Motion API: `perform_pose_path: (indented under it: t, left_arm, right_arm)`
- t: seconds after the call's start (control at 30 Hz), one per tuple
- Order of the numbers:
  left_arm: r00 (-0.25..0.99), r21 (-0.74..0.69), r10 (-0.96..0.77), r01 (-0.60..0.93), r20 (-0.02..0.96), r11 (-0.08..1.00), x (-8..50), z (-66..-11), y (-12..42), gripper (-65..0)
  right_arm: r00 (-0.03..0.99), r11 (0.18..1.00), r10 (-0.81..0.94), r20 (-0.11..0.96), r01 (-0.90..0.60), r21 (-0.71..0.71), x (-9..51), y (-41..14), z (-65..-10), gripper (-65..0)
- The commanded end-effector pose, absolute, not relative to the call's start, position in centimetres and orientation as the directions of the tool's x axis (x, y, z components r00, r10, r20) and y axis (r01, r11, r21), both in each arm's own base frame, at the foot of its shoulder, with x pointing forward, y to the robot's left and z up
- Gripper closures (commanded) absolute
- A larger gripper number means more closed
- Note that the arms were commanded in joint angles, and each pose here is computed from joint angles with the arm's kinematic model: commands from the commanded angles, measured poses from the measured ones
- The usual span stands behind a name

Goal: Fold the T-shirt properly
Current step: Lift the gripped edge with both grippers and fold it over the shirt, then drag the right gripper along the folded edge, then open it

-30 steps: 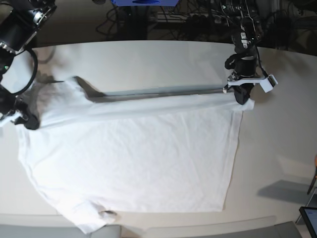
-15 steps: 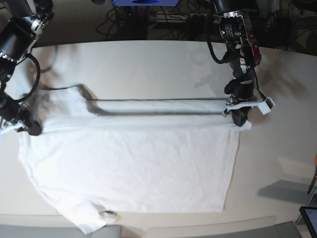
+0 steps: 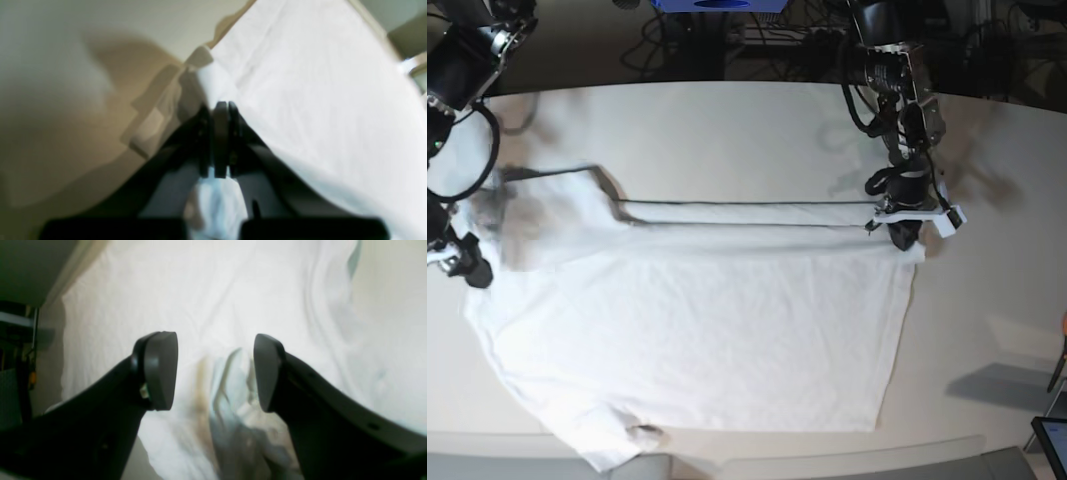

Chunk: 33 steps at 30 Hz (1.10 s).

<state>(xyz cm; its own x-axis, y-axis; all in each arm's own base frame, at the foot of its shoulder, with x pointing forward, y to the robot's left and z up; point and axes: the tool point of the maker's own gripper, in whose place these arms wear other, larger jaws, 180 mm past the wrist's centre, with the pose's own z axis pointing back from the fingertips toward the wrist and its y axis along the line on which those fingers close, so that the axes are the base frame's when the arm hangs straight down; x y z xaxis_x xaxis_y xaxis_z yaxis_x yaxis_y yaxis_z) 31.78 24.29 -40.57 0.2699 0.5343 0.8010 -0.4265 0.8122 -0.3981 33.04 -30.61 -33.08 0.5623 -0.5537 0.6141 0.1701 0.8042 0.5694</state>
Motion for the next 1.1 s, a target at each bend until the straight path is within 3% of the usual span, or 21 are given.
perform_pose_path:
  t: [0.0,0.33,0.77,0.9,1.07]
  left_arm:
    - [0.269,-0.4,0.528,-0.411,0.805,0.819,32.3,-40.1,23.9,0.0]
    - [0.252,-0.406,0.522,-0.393,0.815,0.825,32.6,-39.0,23.6,0.0]
    - [0.256,-0.406,0.523,-0.393,0.813,0.825,32.6,-39.1,23.5,0.0]
    - [0.257,-0.406,0.523,-0.394,0.813,0.825,32.5,-39.1,23.6,0.0]
    - [0.257,-0.406,0.523,-0.394,0.813,0.825,32.5,-39.1,23.6,0.0]
  right_arm:
    - [0.538,0.819,-0.542,0.645,0.166,0.55,32.7,-31.8,-31.6,-34.4]
    - [0.531,0.672,-0.707,0.466,0.299,0.678,24.9,-30.9,-34.5,-34.4]
    - [0.595,0.629,-0.703,0.389,0.265,0.731,24.9,-25.5,-36.4,-33.1]
    - [0.618,0.626,-0.689,0.379,0.243,0.741,25.3,-24.1,-36.6,-21.0]
    - [0.619,0.624,-0.688,0.38,0.237,0.745,25.4,-24.0,-36.5,0.0]
